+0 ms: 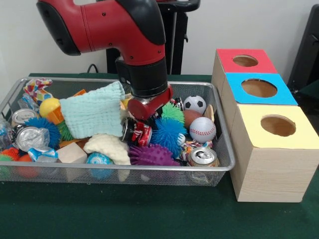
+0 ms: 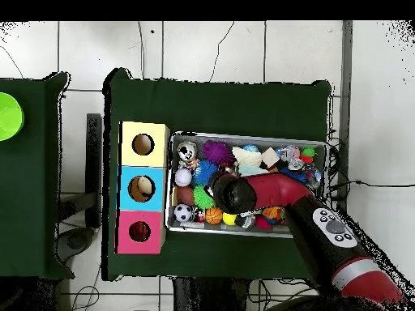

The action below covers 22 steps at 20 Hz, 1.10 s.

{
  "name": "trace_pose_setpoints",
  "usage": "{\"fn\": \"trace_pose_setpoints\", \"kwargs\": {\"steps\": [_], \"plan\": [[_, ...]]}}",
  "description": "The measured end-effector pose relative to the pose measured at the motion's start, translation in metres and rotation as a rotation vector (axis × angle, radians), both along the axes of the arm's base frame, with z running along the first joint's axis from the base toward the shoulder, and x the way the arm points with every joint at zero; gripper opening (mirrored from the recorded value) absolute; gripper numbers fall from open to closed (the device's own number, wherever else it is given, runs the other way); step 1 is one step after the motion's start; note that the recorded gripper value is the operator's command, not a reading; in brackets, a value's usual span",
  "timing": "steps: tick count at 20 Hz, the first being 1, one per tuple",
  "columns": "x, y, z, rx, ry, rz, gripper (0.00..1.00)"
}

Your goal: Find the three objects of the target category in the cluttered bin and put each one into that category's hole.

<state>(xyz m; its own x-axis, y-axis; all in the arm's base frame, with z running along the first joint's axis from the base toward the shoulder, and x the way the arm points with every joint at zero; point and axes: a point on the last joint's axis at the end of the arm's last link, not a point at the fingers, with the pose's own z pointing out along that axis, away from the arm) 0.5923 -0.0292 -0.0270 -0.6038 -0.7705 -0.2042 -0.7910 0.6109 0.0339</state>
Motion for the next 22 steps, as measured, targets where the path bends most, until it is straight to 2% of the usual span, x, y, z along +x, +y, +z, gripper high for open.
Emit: {"fn": "trace_pose_setpoints", "kwargs": {"steps": [8, 9, 17, 22], "plan": [[0.004, -0.026, 0.021, -0.005, -0.007, -0.029, 0.00], [0.005, -0.037, 0.027, -0.005, -0.003, -0.042, 0.00], [0.002, -0.070, 0.036, 0.005, 0.030, -0.086, 0.00], [0.000, -0.082, 0.041, 0.007, 0.048, -0.100, 0.00]]}}
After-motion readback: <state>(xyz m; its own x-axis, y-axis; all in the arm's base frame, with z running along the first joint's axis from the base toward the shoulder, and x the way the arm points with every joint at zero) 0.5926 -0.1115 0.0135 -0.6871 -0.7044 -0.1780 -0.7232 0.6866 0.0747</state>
